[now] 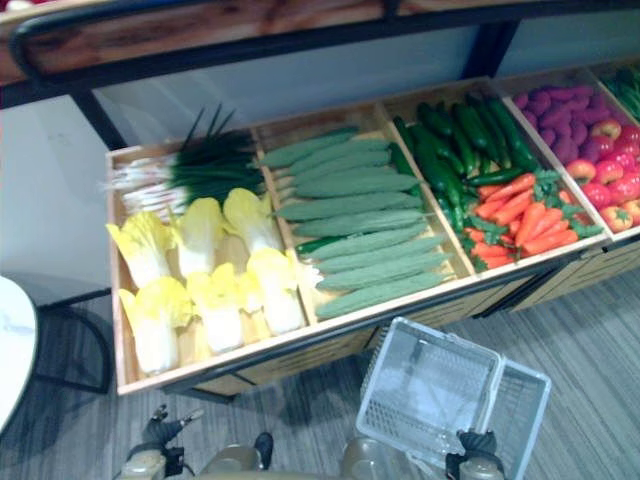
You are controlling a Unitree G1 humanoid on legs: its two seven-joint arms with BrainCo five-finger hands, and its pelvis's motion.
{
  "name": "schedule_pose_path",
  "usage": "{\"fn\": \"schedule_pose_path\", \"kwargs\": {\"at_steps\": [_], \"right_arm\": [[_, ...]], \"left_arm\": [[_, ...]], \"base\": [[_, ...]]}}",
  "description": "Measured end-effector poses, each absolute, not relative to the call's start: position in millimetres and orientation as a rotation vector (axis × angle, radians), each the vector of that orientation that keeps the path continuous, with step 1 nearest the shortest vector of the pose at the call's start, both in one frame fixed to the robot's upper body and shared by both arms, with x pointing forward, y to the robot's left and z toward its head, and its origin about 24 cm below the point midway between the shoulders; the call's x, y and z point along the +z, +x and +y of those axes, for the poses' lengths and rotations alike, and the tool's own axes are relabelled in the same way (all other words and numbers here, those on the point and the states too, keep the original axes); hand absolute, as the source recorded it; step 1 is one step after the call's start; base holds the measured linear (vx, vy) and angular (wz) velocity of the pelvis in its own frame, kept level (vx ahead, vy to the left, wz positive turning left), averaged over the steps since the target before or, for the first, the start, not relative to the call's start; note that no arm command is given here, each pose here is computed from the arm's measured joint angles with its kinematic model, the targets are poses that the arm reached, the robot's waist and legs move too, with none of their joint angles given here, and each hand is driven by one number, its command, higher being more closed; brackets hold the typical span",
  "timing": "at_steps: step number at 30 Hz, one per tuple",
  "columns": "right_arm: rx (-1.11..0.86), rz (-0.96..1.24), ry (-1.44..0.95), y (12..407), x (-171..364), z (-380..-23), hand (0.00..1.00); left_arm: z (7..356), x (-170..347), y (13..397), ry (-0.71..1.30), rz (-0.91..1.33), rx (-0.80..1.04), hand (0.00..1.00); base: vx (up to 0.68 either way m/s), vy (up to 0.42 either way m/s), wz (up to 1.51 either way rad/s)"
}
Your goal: Pick vegetable in the basket
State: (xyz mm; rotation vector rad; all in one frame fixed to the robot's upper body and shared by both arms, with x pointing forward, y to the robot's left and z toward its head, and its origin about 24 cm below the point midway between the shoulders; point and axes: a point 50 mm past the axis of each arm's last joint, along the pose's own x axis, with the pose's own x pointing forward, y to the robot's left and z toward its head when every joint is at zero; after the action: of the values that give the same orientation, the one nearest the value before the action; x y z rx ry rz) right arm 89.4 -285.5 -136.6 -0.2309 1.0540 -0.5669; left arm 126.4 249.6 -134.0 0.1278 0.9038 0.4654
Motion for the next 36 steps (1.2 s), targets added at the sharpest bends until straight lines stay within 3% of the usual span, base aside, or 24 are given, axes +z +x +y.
{"fn": "schedule_pose_path", "kwargs": {"at_steps": [8,19,27,36], "right_arm": [[-0.615,1.052,-0.208,78.3,-138.4,-275.9,1.0],[-0.672,1.126,-0.188,46.8,-142.6,-280.7,1.0],[-0.636,1.118,-0.185,52.3,-144.4,-274.5,1.0],[-0.566,1.066,-0.212,79.5,-143.1,-266.9,1.0]], "left_arm": [[284.0,-82.4,166.7,-0.072,0.534,0.795,0.0],[309.8,16.1,188.8,-0.072,-0.035,0.908,0.0],[297.2,68.9,227.1,0.222,-0.208,0.663,0.0],[217.0,60.0,278.1,0.632,-0.176,0.187,0.0]], "base": [[-0.08,0.014,0.57],[0.04,0.12,0.45],[0.04,-0.022,-0.16],[0.02,-0.024,-0.25]]}}
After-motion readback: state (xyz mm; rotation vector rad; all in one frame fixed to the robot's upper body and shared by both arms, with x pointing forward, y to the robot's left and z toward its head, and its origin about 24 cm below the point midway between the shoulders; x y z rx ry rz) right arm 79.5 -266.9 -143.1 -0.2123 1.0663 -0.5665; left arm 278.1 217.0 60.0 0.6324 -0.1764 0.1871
